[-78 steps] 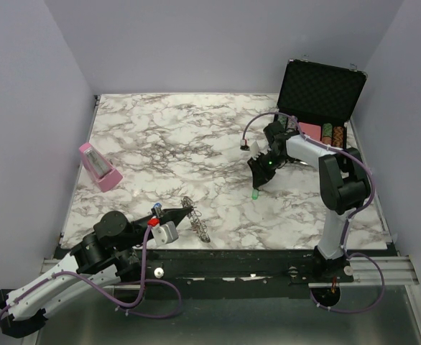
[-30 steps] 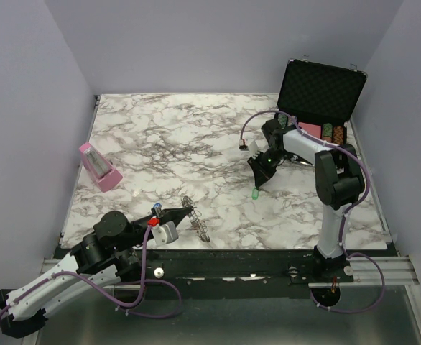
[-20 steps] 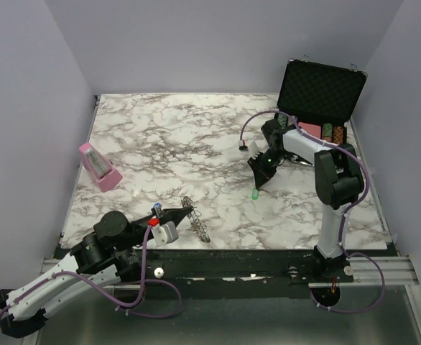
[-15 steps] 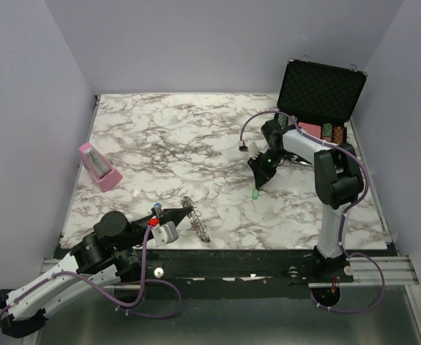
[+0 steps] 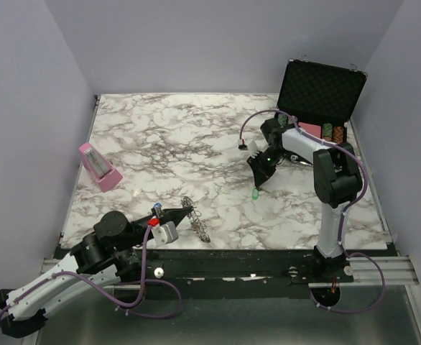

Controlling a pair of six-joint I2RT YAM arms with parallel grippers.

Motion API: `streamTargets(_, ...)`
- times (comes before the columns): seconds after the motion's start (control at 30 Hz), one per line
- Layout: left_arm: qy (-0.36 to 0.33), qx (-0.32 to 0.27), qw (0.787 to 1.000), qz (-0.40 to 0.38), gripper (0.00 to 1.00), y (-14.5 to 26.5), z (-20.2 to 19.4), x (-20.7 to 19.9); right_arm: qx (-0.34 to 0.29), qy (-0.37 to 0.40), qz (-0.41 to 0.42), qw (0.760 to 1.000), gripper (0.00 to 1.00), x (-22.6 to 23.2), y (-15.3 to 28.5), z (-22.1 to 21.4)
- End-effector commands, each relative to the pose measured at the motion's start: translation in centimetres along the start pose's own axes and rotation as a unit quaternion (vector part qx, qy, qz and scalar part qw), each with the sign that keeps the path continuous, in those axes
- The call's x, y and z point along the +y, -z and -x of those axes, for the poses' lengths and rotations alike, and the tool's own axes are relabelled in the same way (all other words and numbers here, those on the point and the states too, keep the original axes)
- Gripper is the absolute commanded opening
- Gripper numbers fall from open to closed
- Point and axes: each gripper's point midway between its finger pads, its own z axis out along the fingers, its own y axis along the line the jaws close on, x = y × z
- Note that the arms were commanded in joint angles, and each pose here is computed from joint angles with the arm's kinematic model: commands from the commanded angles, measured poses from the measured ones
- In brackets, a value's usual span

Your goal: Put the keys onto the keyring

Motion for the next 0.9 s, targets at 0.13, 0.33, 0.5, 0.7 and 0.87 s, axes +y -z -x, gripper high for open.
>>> streamTargets(0.13, -0.009, -0.022, 1.0, 0.005, 0.0, 0.2, 1.4, 0.5, 0.01, -0.001, 0.011, 1.0, 0.09, 0.1, -0.2, 0.0)
streamTargets(0.33, -0.009, -0.021, 1.0, 0.006, 0.0, 0.2, 1.4, 0.6, 0.009, 0.0, 0.02, 1.0, 0.0, 0.5, -0.2, 0.0)
streamTargets(0.5, -0.009, -0.021, 1.0, 0.006, 0.0, 0.2, 1.5, 0.6, -0.009, 0.01, 0.029, 0.999, 0.0, 1.2, 0.5, 0.9)
streamTargets(0.7, -0.007, -0.029, 0.999, 0.013, 0.0, 0.3, 1.8, 0.8, -0.091, 0.081, 0.002, 0.993, 0.0, 2.3, 3.8, 4.1)
streamTargets(0.87, 0.009, -0.062, 0.998, 0.028, 0.0, 0.5, 3.0, 1.2, -0.193, 0.179, -0.011, 0.965, 0.0, 5.4, 8.2, 7.4)
